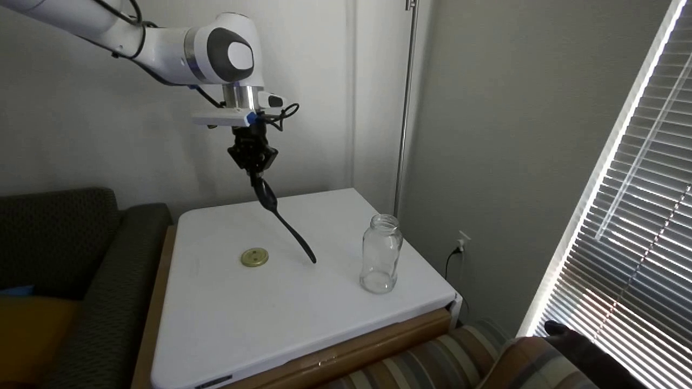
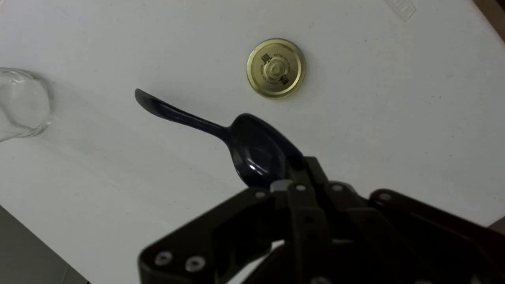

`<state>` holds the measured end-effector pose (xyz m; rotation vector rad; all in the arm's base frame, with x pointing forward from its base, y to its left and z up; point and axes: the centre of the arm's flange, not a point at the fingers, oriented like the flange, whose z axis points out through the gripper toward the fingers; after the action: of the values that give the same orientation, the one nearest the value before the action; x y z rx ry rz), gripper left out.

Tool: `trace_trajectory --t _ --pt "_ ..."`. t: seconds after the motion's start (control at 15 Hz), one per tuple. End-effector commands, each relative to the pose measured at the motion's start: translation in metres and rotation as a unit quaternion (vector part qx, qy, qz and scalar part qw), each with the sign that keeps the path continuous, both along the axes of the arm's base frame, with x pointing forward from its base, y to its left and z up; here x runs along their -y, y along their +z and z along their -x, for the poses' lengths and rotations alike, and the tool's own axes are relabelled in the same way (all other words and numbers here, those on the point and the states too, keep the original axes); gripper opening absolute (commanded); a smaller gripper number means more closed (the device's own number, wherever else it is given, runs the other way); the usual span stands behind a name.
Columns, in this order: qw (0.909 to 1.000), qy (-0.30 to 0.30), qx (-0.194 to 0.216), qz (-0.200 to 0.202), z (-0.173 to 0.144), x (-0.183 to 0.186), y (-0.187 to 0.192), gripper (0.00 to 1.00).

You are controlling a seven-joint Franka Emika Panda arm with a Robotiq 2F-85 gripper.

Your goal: Remove the serving spoon from the bottle and put it on the table

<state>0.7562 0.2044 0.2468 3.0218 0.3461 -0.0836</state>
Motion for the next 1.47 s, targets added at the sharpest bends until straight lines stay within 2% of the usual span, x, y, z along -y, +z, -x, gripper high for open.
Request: trace_trajectory --t 0.0,0.2,0.4,0.8,0.87,0.93,1.0,1.07,1.13,1.2,1.27,1.33,1.4 --pt "0.9995 -0.002 -0.005 0.032 -0.004 -0.006 -0.027 0.01" --pt "0.9982 0.003 -0.016 0.057 0.0 -0.014 -0.051 0.01" --pt "0.9964 -0.003 -0.007 0.084 0.0 -0.021 -0.066 0.01" --pt "0.9935 -0.039 -0.003 0.107 0.006 -0.034 -0.085 0.01" --pt "0.9931 -0.039 -0.009 0.11 0.007 -0.034 -0.088 0.06" --pt "0.9928 -0.036 -0.021 0.112 0.008 -0.033 -0.09 0.3" --pt "0.9925 -0.036 -0.032 0.112 0.01 -0.033 -0.094 0.27" --pt "0.9919 -0.039 -0.044 0.113 0.011 -0.033 -0.098 0.05" --pt "0.9913 -0.041 -0.056 0.112 0.013 -0.032 -0.101 0.06" --pt "0.9905 -0.045 -0.066 0.112 0.012 -0.038 -0.1 0.02" --pt "0.9897 -0.05 -0.075 0.112 0.011 -0.039 -0.101 0.19" --pt "0.9891 -0.051 -0.082 0.111 0.011 -0.04 -0.101 0.28" --pt "0.989 -0.058 -0.087 0.105 0.012 -0.042 -0.101 0.3"
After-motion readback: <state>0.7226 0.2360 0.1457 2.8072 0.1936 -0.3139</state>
